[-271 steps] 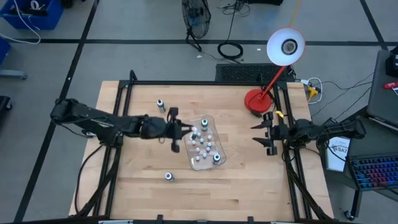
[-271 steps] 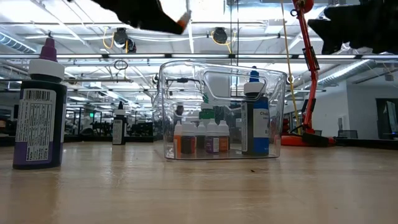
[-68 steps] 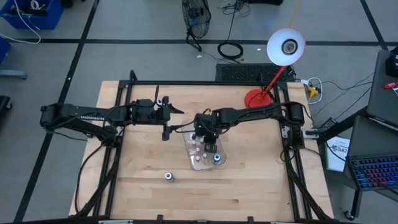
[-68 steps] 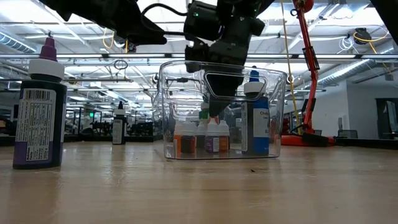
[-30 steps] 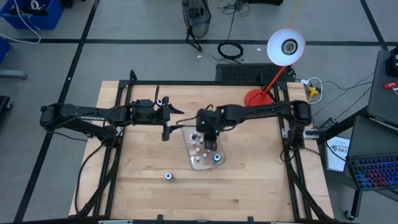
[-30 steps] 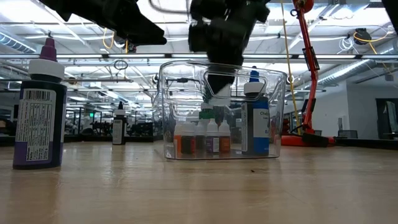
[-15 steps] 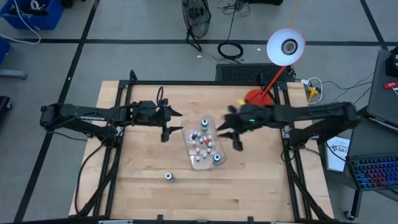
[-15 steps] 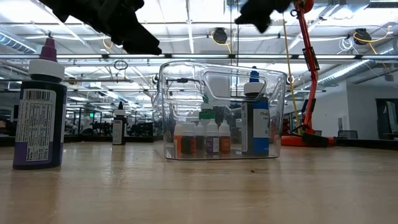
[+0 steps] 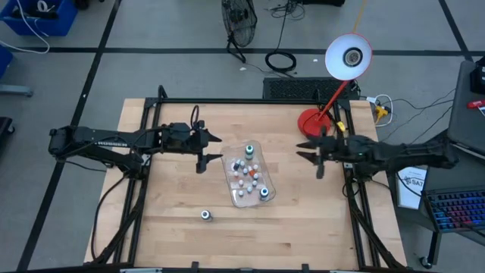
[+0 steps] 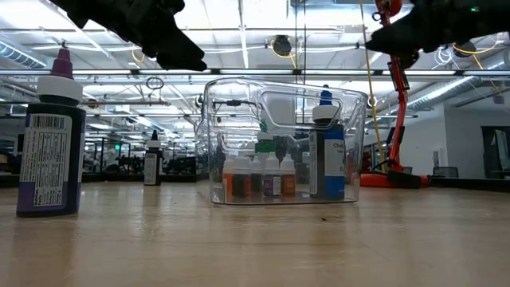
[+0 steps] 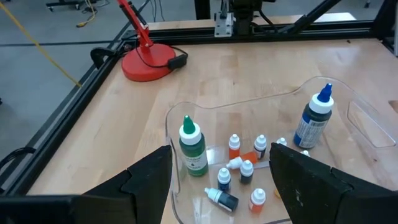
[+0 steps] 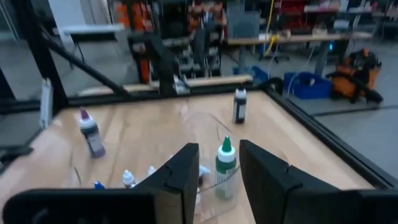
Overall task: Pick & Place food coloring
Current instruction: Put the big black food coloring bottle into the transparent bin
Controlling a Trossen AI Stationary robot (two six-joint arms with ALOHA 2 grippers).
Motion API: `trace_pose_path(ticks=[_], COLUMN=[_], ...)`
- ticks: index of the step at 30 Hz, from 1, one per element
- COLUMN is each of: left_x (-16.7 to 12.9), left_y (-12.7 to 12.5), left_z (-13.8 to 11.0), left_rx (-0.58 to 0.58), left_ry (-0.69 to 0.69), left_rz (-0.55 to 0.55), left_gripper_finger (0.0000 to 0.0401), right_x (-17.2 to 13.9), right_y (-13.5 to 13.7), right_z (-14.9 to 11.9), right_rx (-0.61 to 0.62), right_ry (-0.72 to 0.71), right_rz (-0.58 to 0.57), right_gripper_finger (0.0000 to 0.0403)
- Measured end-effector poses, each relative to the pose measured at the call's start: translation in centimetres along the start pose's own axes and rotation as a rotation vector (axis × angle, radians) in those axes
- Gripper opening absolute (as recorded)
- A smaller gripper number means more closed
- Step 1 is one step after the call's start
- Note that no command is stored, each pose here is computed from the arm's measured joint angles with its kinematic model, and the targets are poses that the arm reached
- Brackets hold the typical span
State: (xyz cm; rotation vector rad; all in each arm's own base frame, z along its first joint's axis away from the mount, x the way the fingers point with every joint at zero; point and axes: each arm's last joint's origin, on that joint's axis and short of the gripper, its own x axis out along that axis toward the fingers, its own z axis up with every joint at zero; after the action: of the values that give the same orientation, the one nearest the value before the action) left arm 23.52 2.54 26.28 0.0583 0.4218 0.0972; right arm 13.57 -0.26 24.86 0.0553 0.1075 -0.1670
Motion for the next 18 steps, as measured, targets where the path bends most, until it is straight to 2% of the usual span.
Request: trace_pose_path(ticks=[7, 18], left_x=[0.0, 0.0], left_y=[0.0, 0.0], left_z=[0.0, 0.0], left_rx=[-0.004, -0.008], left_ry=[0.000, 0.000], left_rz=[0.000, 0.001], left_gripper_finger=[0.0269, 0.0269], right_x=[-3.0, -2.7], right_y=[-0.7, -1.0], right_z=[-1.7, -6.7], right_rx=[0.027, 0.005], right_ry=[-0.144, -0.208], right_rz=[0.006, 0.006], right_gripper_finger=[0.0102, 0.0102])
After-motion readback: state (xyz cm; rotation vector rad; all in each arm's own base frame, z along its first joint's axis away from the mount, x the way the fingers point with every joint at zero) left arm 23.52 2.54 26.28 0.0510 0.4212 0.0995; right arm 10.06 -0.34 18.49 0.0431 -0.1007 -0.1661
